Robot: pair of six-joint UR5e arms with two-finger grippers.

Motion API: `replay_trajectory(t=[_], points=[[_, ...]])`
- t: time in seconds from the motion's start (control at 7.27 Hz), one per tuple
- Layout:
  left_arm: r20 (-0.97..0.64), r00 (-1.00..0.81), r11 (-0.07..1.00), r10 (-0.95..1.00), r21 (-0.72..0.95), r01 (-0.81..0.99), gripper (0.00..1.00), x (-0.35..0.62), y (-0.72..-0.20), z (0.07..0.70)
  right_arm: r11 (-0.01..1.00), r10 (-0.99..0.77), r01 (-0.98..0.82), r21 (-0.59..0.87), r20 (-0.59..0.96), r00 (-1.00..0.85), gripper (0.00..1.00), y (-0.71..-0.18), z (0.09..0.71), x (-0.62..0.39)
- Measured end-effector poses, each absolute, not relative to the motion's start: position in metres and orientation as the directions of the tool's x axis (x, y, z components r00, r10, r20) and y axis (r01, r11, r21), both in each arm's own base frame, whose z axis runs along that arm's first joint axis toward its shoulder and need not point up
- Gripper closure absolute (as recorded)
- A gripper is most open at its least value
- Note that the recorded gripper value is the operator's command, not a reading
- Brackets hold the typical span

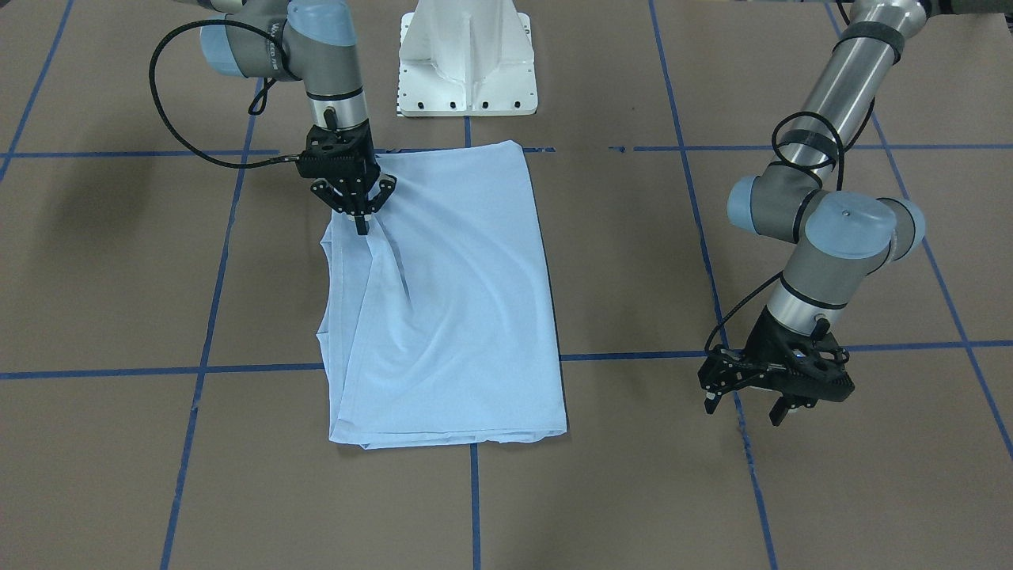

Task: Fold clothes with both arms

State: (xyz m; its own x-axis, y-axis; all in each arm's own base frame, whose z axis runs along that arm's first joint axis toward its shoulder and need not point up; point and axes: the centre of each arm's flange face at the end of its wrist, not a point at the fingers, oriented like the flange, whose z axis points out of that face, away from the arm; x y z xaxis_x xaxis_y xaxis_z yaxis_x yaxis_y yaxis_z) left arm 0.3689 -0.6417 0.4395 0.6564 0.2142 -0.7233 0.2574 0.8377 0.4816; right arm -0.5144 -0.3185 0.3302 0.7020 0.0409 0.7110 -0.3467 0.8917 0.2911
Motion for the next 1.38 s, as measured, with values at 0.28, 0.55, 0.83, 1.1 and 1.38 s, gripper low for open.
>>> replay_trajectory(t=[0.28, 0.55, 0.83, 1.1, 1.38], points=[[-0.724, 0.656, 0.838, 0.214, 0.481, 0.258, 0.00, 0.369, -0.642, 0.439, 0.890, 0.046, -0.345, 0.296, 0.696, 0.717, 0.87, -0.317, 0.349, -0.488], [-0.723, 0.657, 0.839, 0.212, 0.480, 0.257, 0.00, 0.368, -0.641, 0.442, 0.890, 0.049, -0.347, 0.297, 0.694, 0.718, 0.00, -0.312, 0.353, -0.475], [-0.725, 0.655, 0.838, 0.213, 0.480, 0.260, 0.00, 0.367, -0.639, 0.444, 0.885, 0.050, -0.358, 0.298, 0.703, 0.709, 0.00, -0.316, 0.346, -0.476], [-0.774, 0.601, 0.851, 0.199, 0.441, 0.285, 0.00, 0.366, -0.631, 0.425, 0.880, 0.055, -0.401, 0.254, 0.785, 0.617, 0.00, -0.333, 0.329, -0.463], [-0.871, 0.471, 0.893, 0.142, 0.318, 0.318, 0.00, 0.369, -0.593, 0.387, 0.889, 0.050, -0.425, 0.170, 0.887, 0.460, 0.00, -0.332, 0.330, -0.440]])
